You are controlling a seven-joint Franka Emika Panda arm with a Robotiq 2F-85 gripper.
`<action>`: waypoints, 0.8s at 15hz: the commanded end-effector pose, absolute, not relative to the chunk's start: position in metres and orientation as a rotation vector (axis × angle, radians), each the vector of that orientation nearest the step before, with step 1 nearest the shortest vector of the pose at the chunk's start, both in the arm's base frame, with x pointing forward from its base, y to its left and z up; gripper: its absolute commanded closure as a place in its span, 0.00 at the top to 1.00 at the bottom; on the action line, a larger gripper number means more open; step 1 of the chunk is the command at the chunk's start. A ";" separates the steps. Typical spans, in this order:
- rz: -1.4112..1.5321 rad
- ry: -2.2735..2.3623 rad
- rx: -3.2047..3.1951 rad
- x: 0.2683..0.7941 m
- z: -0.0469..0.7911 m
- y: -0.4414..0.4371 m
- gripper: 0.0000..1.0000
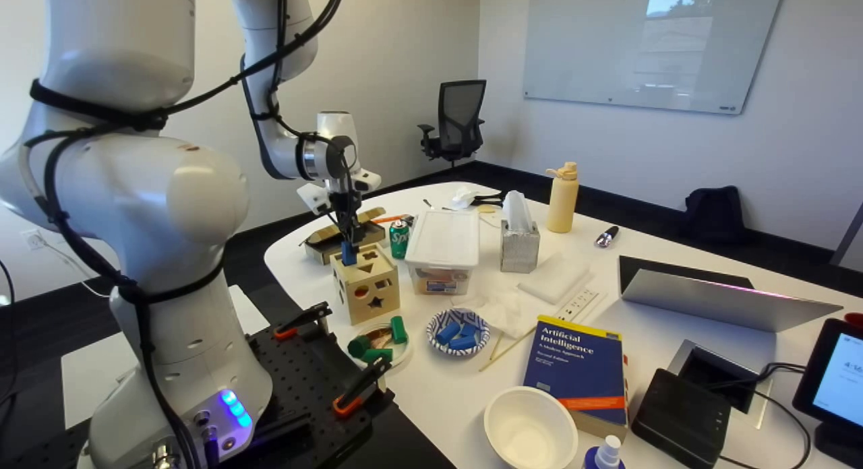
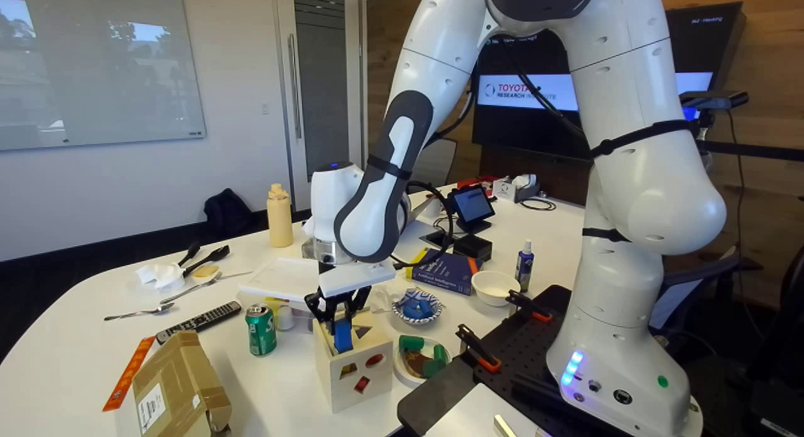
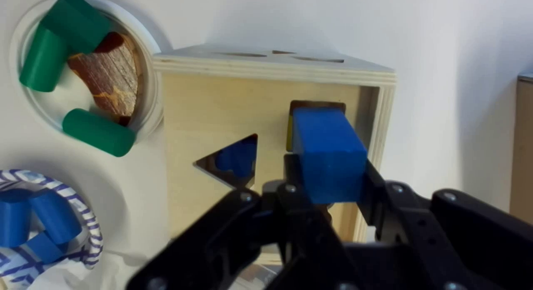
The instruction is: Move the blue bock to the brown box
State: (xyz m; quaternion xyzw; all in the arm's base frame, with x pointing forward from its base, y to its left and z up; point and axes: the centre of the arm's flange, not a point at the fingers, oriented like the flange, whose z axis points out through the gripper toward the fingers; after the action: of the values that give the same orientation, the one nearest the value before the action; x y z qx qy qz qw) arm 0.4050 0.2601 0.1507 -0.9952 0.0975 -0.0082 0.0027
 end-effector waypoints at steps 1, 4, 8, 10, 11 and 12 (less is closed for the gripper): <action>-0.075 0.328 -3.140 0.403 0.145 0.266 0.09; -0.078 0.314 -3.158 0.400 0.141 0.266 0.09; -0.070 0.315 -3.151 0.401 0.144 0.266 0.73; -0.072 0.318 -3.147 0.402 0.145 0.265 0.88; -0.074 0.318 -3.147 0.402 0.146 0.265 0.95; -0.076 0.319 -3.145 0.403 0.147 0.265 1.00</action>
State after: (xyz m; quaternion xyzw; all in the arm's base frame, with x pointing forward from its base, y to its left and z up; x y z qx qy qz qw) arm 0.4005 0.2617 0.1414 -0.9954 0.0936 -0.0137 -0.0160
